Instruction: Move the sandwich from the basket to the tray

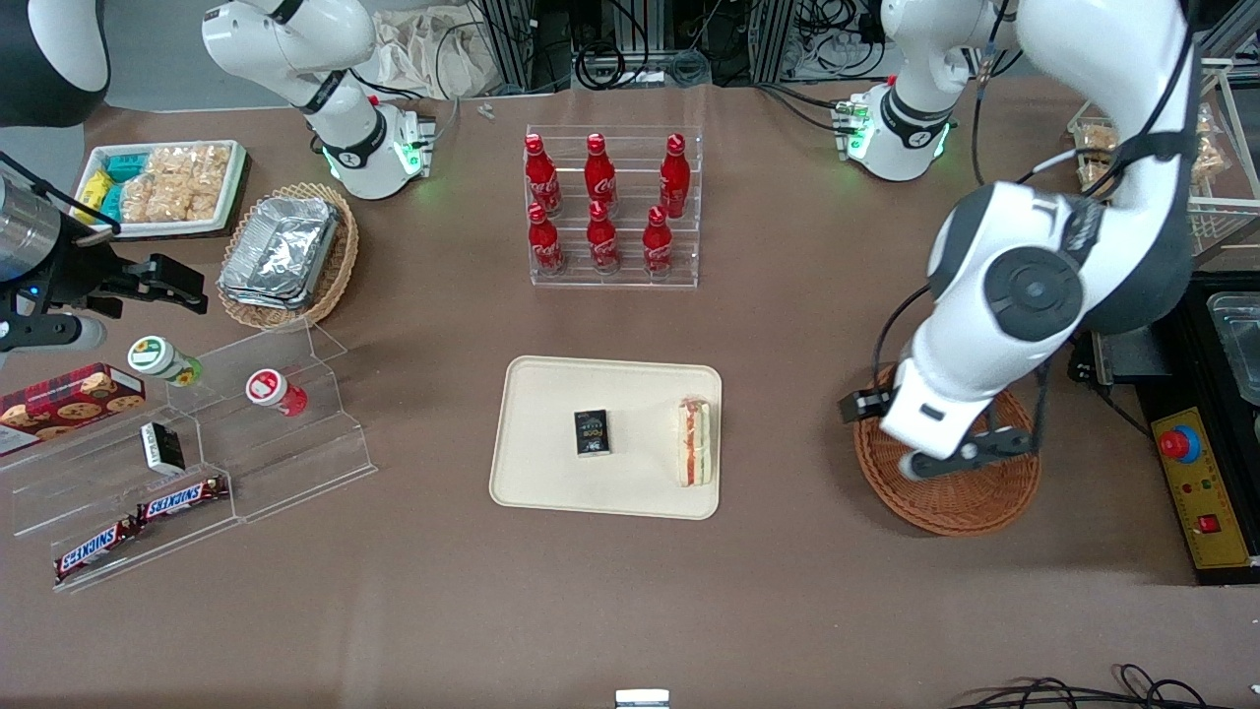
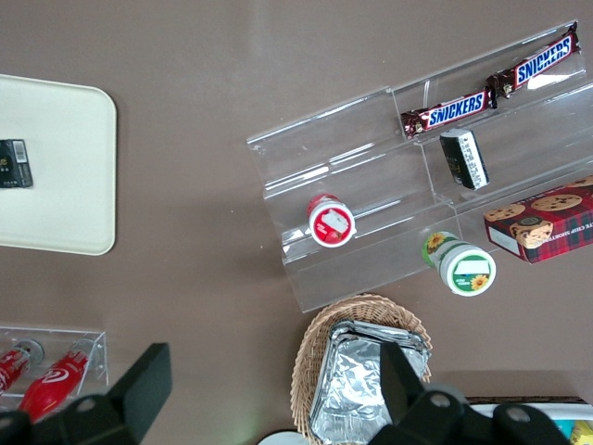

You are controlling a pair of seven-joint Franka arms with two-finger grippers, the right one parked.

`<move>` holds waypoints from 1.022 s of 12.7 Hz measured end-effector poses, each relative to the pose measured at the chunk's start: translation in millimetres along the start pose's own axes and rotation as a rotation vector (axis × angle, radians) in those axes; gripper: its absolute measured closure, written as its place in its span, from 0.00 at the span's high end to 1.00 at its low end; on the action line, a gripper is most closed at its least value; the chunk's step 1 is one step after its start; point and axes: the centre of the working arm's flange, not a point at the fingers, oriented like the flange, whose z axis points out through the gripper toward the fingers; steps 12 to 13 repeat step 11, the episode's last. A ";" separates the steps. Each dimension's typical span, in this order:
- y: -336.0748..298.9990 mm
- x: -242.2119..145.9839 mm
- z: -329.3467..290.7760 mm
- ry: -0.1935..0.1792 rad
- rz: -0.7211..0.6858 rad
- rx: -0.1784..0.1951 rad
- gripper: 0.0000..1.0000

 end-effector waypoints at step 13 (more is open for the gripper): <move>-191.1 14.2 -96.1 -0.061 -0.075 -0.100 1.00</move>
